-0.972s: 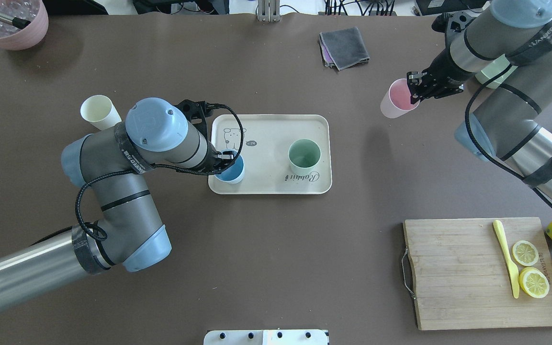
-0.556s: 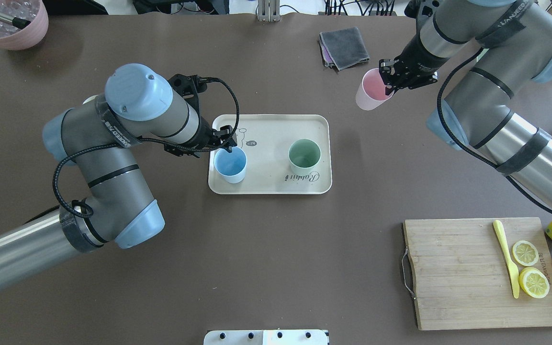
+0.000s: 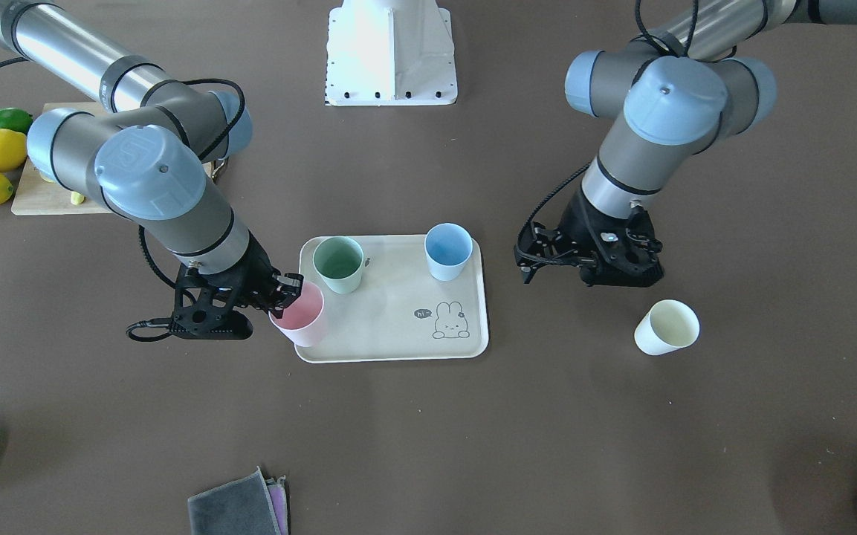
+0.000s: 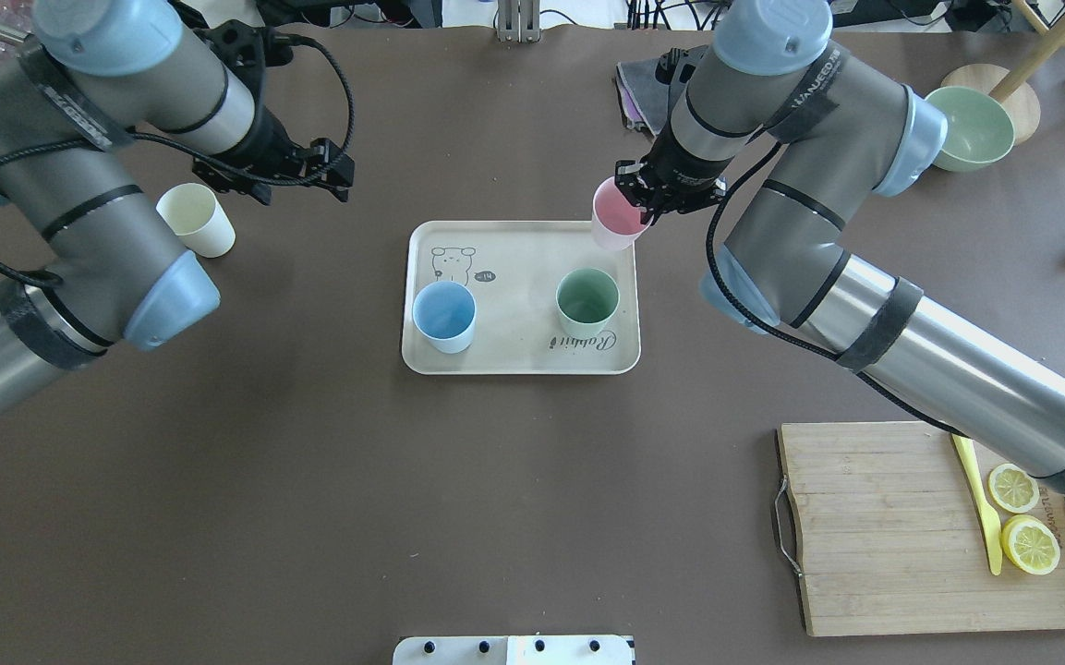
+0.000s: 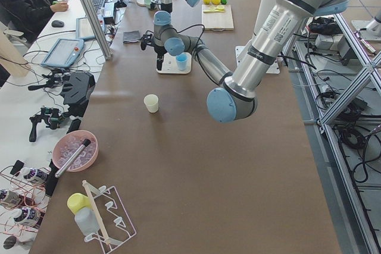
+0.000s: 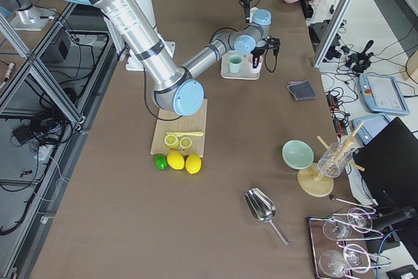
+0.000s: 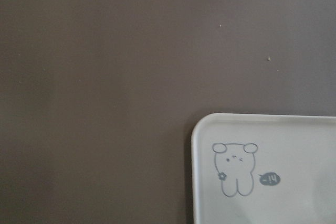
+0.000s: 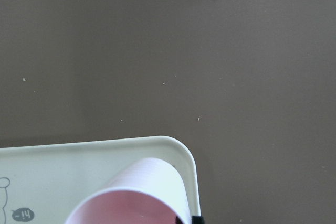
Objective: Place all cups on tray
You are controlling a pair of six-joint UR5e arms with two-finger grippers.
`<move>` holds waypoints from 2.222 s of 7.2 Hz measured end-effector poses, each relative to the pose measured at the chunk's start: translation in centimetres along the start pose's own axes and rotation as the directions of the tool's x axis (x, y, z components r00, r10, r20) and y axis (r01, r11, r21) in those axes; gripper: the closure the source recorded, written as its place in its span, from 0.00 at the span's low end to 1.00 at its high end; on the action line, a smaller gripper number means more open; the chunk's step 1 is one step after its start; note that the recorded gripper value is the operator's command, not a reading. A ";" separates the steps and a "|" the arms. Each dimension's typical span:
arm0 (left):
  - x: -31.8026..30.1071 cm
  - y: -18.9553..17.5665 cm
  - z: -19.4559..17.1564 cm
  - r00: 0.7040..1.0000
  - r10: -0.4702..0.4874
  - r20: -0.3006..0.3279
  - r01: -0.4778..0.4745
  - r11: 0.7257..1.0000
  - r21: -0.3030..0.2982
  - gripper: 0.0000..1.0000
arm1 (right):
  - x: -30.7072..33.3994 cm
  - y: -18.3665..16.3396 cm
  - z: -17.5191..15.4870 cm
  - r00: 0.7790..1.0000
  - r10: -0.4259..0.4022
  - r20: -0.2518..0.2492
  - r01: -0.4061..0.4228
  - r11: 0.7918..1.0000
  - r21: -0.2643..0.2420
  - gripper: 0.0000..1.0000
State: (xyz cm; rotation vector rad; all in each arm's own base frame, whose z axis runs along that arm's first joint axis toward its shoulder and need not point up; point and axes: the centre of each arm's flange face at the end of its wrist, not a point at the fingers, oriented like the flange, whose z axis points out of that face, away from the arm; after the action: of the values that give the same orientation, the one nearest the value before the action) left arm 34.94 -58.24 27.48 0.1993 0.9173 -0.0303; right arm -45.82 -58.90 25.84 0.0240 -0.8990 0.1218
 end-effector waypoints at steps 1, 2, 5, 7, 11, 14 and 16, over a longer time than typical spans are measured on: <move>-4.7 -2.1 -1.3 0.999 0.037 0.023 -0.037 0.999 0.002 0.02 | -1.4 0.4 1.4 1.000 -0.008 -0.008 0.008 1.000 -0.007 0.95; -8.5 -3.5 -1.8 0.997 0.067 0.047 -0.067 0.998 -0.002 0.02 | -2.4 1.0 2.4 1.000 -0.021 -0.006 0.021 1.000 -0.013 0.03; -14.1 -5.2 0.8 0.993 0.076 0.092 -0.074 0.997 -0.029 0.02 | -4.6 1.3 2.4 1.000 -0.002 0.012 0.002 1.000 -0.013 0.00; -16.9 -5.4 5.2 0.993 0.085 0.080 -0.083 0.996 -0.022 0.03 | -4.4 -0.9 -1.0 0.998 0.038 0.047 -0.038 0.999 -0.007 0.00; -18.2 -2.2 6.9 0.993 0.101 0.055 -0.099 0.994 -0.034 0.03 | -0.3 -6.6 -8.2 0.990 0.108 0.086 -0.105 0.994 -0.031 0.00; -19.5 -0.8 7.5 0.993 0.097 0.065 -0.094 0.994 -0.050 0.82 | 1.1 -7.8 -9.3 0.990 0.113 0.079 -0.112 0.993 -0.023 0.00; -18.7 -0.3 9.1 0.992 0.109 0.064 -0.105 0.992 -0.065 1.00 | 2.4 -8.4 -10.1 0.991 0.115 0.072 -0.114 0.993 -0.017 0.00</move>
State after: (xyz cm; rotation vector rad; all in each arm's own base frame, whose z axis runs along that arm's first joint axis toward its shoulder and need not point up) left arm 30.63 -61.33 47.62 0.1886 0.8380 0.0898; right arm -35.47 -66.29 21.71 -0.0352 -0.9739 0.2238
